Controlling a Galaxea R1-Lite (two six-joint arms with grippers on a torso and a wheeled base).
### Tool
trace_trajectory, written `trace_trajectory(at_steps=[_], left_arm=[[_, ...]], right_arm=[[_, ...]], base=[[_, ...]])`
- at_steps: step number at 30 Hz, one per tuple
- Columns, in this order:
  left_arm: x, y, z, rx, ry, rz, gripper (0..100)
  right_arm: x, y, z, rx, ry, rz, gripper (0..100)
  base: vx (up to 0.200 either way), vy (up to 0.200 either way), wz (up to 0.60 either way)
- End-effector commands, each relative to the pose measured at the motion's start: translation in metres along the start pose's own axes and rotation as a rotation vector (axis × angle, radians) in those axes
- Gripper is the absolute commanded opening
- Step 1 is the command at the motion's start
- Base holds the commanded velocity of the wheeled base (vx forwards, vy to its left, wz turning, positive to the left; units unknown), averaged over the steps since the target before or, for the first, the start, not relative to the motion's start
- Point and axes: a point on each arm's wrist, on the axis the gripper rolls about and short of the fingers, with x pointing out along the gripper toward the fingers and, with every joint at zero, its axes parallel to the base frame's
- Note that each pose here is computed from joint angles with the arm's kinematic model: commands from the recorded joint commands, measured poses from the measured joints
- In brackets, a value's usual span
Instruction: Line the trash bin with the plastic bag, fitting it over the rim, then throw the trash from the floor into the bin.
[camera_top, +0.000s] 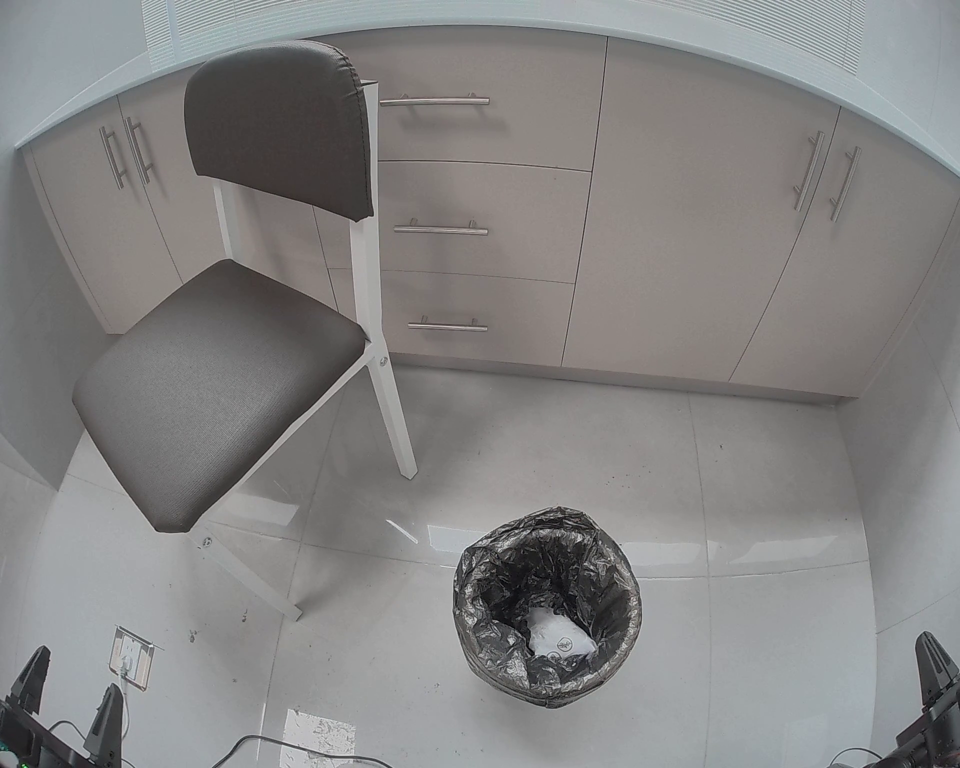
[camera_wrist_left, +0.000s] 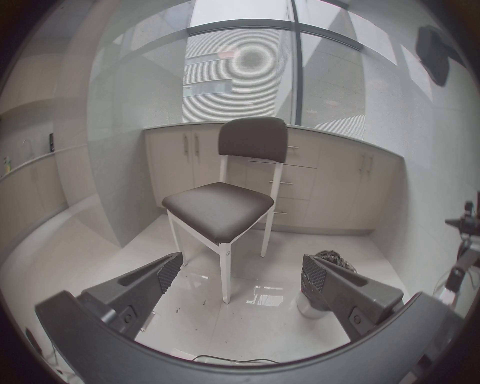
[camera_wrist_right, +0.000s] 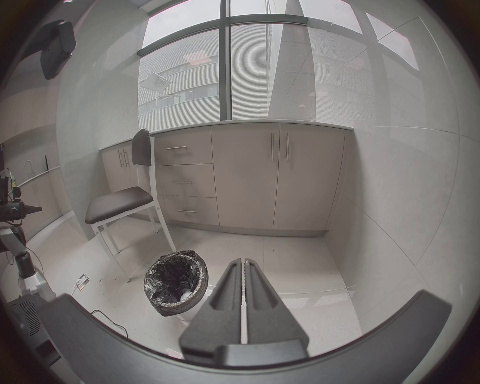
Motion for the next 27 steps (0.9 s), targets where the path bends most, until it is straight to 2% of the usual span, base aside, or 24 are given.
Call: trace_trajectory(at_steps=[1, 12, 15, 19, 21, 24, 27], left_arm=[[-0.0009, 0.0010, -0.0003, -0.071, -0.014, 0.044, 100], [-0.0010, 0.0011, -0.0002, -0.057, -0.018, 0.052, 100], [-0.0010, 0.0012, -0.0002, 0.001, -0.016, 0.057, 100], [-0.0010, 0.0012, -0.0003, 0.013, -0.015, 0.060, 100], [-0.0013, 0.0027, 0.0000, 0.042, -0.021, 0.128, 100], [-0.0020, 0.0053, 0.0020, 0.142, -0.019, 0.250, 100], [-0.0015, 0.0047, 0.0021, 0.104, -0.029, 0.217, 100]], right_arm=[[-0.0001, -0.0001, -0.0049, 0.006, 0.007, -0.007, 0], [-0.0001, -0.0002, -0.0052, 0.011, 0.010, -0.008, 0], [-0.0001, -0.0002, -0.0051, 0.014, 0.009, -0.008, 0], [-0.0001, -0.0002, -0.0051, 0.015, 0.009, -0.008, 0], [-0.0001, -0.0002, -0.0051, 0.015, 0.009, -0.011, 0], [-0.0001, -0.0003, -0.0051, 0.017, 0.009, -0.013, 0], [-0.0001, -0.0002, -0.0051, 0.017, 0.009, -0.014, 0]], base=[[0.000, 0.000, 0.00], [0.000, 0.000, 0.00], [0.000, 0.000, 0.00], [0.000, 0.000, 0.00], [0.000, 0.000, 0.00], [0.000, 0.000, 0.00], [0.000, 0.000, 0.00]])
